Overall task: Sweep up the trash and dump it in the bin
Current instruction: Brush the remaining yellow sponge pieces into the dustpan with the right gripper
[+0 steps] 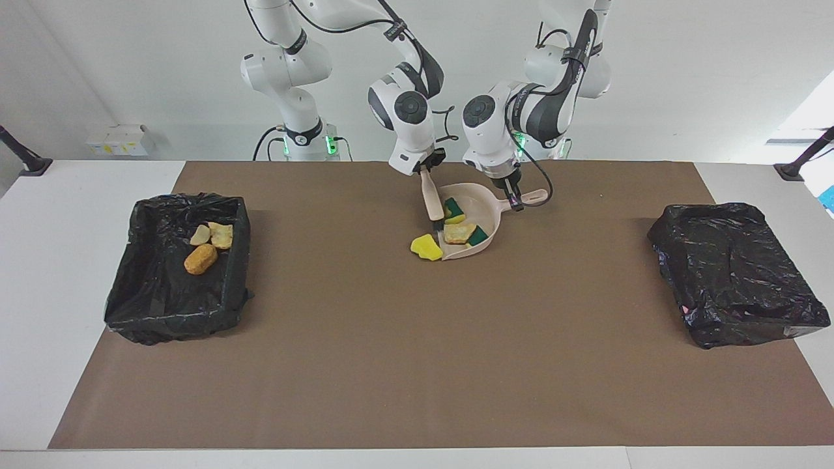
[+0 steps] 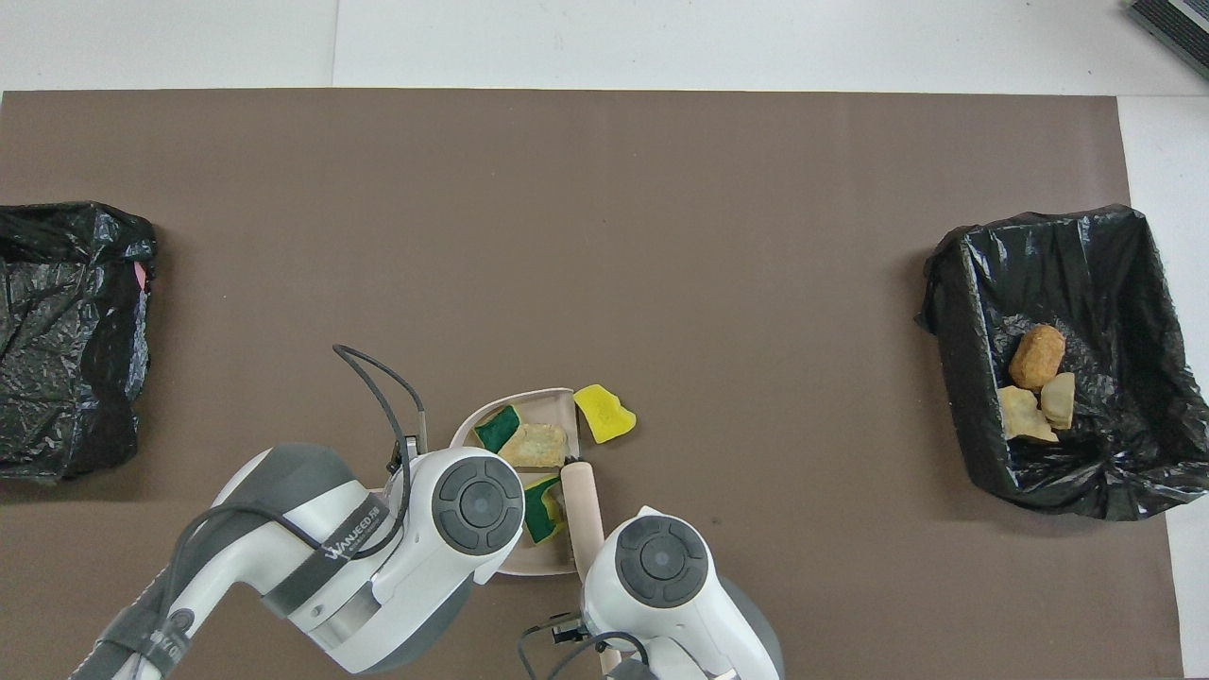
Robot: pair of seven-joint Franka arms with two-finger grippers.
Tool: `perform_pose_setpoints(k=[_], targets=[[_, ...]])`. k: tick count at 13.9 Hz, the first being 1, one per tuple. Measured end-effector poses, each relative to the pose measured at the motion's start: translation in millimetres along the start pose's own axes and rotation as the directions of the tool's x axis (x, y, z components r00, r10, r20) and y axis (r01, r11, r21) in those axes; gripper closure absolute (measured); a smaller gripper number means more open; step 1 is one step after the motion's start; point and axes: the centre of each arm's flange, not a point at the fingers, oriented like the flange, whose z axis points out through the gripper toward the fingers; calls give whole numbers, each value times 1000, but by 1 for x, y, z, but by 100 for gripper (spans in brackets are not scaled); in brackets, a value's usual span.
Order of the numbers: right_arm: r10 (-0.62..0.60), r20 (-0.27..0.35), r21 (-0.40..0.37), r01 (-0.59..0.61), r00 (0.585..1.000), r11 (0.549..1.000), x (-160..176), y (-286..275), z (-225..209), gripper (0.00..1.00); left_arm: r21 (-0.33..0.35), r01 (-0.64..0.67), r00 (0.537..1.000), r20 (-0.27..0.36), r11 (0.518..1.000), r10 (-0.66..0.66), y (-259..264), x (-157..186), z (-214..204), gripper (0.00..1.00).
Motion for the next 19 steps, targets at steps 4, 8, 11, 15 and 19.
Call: perform_pose_setpoints(k=[4, 8, 11, 15, 19], targets=[[-19, 54, -26, 21, 998, 999, 1, -8, -19, 74, 5, 2, 1000, -13, 1000, -2, -2, 1, 2, 67], [41, 20, -194, -36, 999, 980, 29, 40, -44, 74, -8, 28, 999, -38, 1000, -28, -7, -2, 5, 67], [52, -26, -286, -57, 998, 956, 58, 80, -54, 74, -13, 40, 998, -45, 999, -41, -11, -3, 9, 67], [65, -15, -284, -67, 998, 956, 98, 101, -54, 74, -16, 60, 997, -45, 998, -60, -12, -4, 9, 67], [21, 26, -255, -14, 999, 967, 101, 72, -38, 74, -17, 64, 997, -45, 998, -64, -13, -5, 9, 67]])
